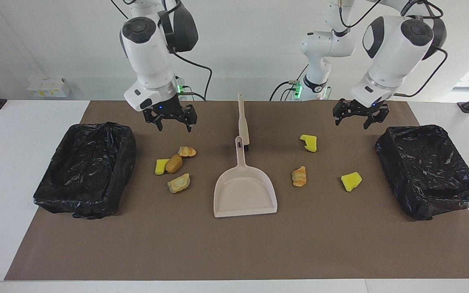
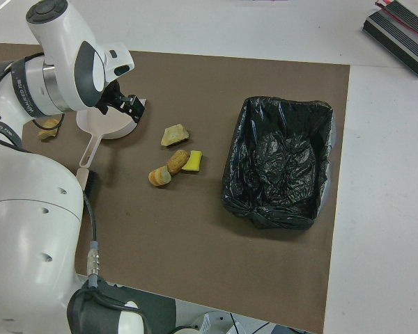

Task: Sweep and dump trash in bin
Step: 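Reach the right gripper to the dustpan handle and grasp it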

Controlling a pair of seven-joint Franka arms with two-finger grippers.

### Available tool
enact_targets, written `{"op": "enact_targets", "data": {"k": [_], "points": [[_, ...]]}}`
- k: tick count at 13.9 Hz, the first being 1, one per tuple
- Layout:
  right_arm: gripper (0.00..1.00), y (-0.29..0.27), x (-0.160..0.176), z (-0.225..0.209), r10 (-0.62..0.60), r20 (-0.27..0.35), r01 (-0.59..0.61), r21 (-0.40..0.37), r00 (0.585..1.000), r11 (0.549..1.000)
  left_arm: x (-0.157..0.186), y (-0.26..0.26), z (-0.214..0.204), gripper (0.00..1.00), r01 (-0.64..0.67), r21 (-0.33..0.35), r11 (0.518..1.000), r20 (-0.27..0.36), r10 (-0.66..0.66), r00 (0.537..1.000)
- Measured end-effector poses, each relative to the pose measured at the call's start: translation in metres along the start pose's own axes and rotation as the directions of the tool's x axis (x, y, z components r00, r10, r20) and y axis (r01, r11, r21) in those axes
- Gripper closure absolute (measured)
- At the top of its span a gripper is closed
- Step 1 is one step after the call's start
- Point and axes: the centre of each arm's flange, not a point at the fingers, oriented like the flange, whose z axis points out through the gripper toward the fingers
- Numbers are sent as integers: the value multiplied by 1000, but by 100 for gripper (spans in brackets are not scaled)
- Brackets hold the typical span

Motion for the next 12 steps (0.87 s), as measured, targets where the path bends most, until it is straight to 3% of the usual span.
{"op": "enact_targets", "data": {"k": [4, 12], "points": [[0, -22, -2, 22, 4, 25, -5, 34, 1000, 999, -14, 54, 44, 0, -18, 1, 1000, -20, 18, 1000], [0, -73, -24, 73, -2, 57, 1, 15, 998, 1000, -103, 135, 130, 0, -6, -18, 1000, -91, 5, 996]]}}
